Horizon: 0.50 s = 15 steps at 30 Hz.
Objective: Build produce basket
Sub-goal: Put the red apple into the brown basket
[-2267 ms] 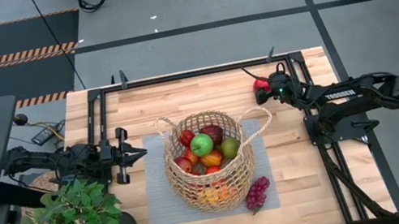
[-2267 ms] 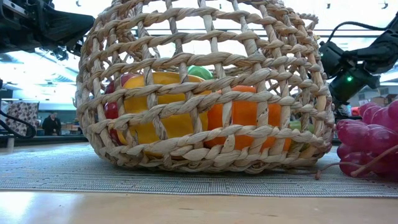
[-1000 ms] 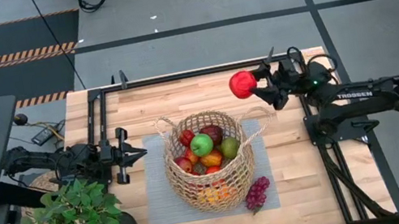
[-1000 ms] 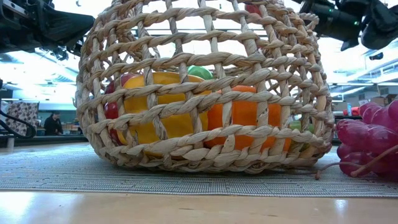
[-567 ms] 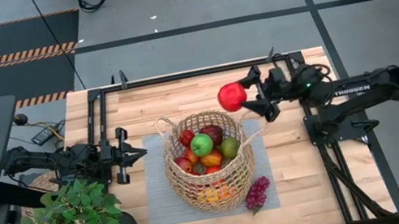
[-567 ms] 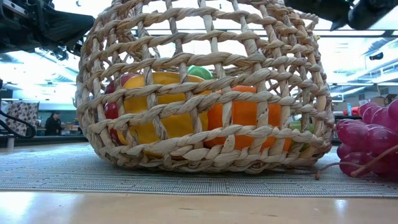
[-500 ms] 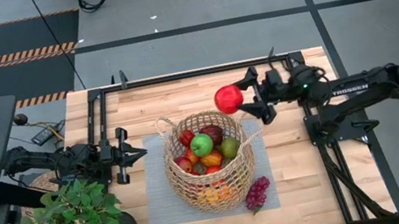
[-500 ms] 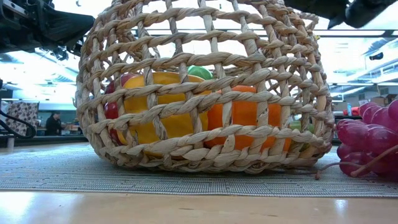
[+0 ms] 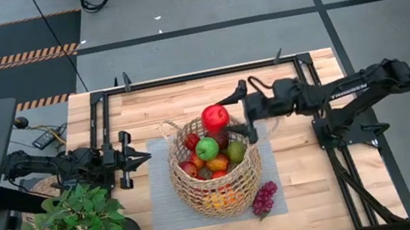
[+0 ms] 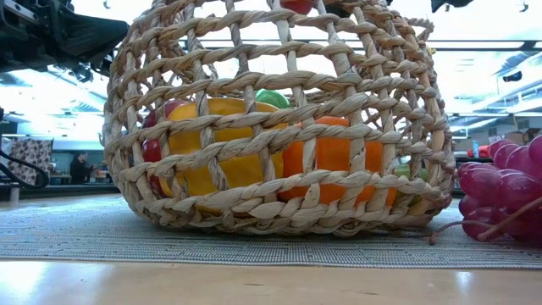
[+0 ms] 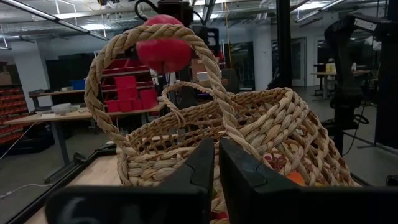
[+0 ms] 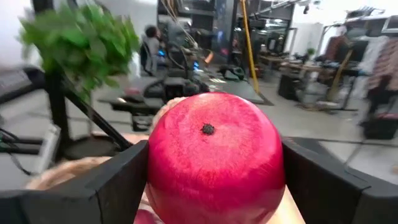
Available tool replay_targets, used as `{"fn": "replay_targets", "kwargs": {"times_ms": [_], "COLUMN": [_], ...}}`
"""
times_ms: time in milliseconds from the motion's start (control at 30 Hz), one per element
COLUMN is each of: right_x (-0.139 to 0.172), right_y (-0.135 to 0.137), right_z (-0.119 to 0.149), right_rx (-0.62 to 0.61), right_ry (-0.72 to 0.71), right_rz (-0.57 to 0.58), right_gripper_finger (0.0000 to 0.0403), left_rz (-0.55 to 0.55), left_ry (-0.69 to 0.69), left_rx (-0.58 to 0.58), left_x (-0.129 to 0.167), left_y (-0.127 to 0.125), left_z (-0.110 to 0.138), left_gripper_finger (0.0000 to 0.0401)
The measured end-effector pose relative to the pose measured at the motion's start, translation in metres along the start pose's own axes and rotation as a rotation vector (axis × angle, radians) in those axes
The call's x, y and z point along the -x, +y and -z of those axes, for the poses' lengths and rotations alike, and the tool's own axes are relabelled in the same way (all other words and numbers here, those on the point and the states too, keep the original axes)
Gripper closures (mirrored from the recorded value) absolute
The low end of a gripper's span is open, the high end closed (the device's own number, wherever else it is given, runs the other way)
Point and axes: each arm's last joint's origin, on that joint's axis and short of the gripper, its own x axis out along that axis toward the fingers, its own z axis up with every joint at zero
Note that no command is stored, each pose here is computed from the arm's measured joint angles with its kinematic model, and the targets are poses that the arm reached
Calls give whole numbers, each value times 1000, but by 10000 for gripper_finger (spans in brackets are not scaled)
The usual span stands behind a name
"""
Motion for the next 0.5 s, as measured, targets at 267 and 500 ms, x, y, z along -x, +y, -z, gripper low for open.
{"fn": "replay_targets", "kwargs": {"times_ms": [267, 500], "right_x": [-23, -35], "right_y": [29, 47], "right_z": [7, 21], "right_rx": [323, 742], "right_ry": [71, 149], "right_rz": [66, 167], "right_gripper_finger": [57, 57], "left_rz": [1, 0], "left_ry": [0, 0], "left_rx": [0, 0], "left_x": [0, 0], "left_y": [0, 0], "left_z": [0, 0], "left_gripper_finger": [365, 373]}}
